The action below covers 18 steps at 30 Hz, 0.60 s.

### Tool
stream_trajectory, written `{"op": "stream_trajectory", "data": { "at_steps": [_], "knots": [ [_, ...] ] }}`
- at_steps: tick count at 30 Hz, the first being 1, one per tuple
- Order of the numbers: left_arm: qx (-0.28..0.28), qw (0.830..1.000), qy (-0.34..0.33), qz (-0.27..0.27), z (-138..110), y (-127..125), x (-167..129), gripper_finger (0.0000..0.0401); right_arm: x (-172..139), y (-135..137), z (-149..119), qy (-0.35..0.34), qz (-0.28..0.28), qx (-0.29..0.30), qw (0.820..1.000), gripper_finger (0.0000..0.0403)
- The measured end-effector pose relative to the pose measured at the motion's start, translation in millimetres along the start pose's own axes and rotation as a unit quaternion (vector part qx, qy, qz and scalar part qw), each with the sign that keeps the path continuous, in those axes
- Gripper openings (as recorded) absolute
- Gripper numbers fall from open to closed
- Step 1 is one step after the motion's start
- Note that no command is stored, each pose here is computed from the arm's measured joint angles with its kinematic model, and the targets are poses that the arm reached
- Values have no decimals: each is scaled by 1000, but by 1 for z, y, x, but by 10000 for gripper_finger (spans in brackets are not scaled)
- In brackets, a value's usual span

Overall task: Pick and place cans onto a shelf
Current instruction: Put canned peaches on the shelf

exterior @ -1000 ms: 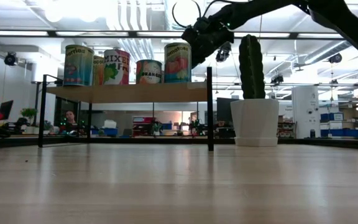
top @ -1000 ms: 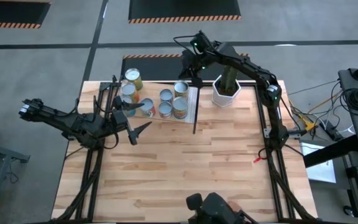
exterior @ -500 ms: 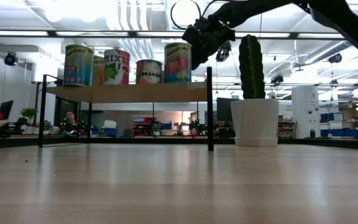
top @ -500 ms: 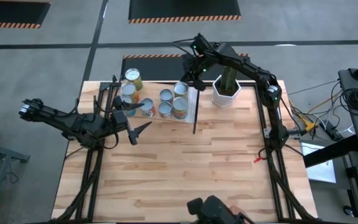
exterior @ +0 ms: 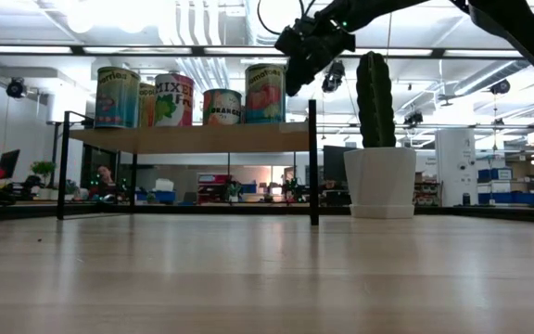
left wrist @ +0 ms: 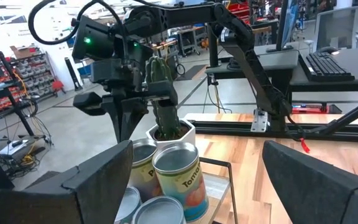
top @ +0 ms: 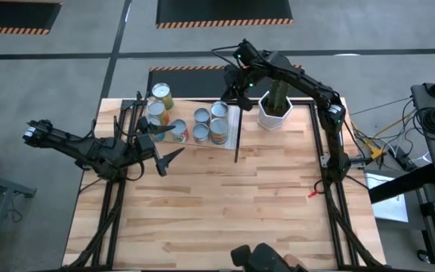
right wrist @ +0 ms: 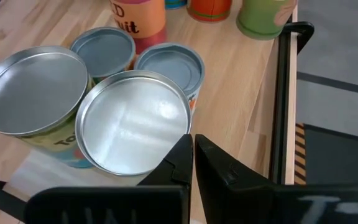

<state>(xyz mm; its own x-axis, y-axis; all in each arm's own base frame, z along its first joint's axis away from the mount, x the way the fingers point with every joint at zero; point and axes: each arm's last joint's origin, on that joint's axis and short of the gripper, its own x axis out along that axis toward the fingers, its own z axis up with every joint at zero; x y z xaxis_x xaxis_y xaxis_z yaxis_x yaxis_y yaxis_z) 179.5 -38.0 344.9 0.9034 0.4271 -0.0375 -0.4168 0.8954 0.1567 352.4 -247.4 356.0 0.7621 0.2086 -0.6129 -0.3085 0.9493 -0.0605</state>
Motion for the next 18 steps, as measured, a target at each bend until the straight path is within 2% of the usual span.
{"op": "stream_trajectory", "data": {
  "at_steps": [7, 12, 18],
  "knots": [
    [-2, 1000, 0, 0, 0, 0, 0, 339, -6, 3, 4, -5, -6, 4, 1000, 9],
    [-4, 1000, 0, 0, 0, 0, 0, 339, -22, 10, 21, -35, -34, 4, 999, 9],
    [-4, 1000, 0, 0, 0, 0, 0, 339, -4, 29, 36, -33, -10, -7, 999, 9]
  ]
}}
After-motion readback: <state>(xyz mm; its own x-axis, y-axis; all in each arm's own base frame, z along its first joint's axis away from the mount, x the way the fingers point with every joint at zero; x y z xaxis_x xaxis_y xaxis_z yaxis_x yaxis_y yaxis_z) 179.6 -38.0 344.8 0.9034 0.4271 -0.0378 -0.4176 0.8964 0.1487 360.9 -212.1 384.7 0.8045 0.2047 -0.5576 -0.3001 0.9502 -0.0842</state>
